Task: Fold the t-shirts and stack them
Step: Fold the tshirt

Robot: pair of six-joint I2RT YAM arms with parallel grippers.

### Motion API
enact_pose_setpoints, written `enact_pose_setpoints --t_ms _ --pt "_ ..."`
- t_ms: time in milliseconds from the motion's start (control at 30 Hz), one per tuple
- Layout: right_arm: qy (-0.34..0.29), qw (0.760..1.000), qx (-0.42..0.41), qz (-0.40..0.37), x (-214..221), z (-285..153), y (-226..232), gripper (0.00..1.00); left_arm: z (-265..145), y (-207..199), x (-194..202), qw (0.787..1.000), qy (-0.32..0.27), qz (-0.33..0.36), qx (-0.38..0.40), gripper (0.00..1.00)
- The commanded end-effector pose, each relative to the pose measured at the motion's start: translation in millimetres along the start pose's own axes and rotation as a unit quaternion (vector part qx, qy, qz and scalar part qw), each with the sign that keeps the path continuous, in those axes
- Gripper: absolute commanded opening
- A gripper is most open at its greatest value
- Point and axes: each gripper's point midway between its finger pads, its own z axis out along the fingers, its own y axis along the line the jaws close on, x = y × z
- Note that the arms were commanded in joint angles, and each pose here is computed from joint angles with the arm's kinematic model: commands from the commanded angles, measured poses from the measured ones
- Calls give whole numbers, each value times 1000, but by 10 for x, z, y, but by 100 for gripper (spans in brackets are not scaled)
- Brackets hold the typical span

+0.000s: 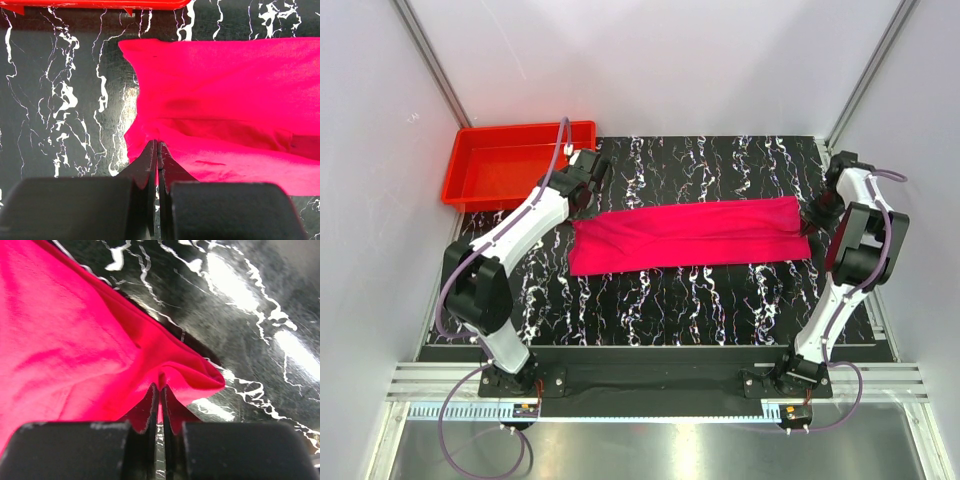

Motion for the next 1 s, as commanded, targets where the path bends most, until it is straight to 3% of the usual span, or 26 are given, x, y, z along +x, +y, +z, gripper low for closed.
enact_pose_setpoints --t_ms 0,967 --pt "-20 1000 -9 -11 -126 -88 149 8 -15 29 -188 1000 -26 -5 -7 0" --pt "-7 1000 1 -19 -187 188 269 19 434 -183 -312 1000 -8 13 -9 0"
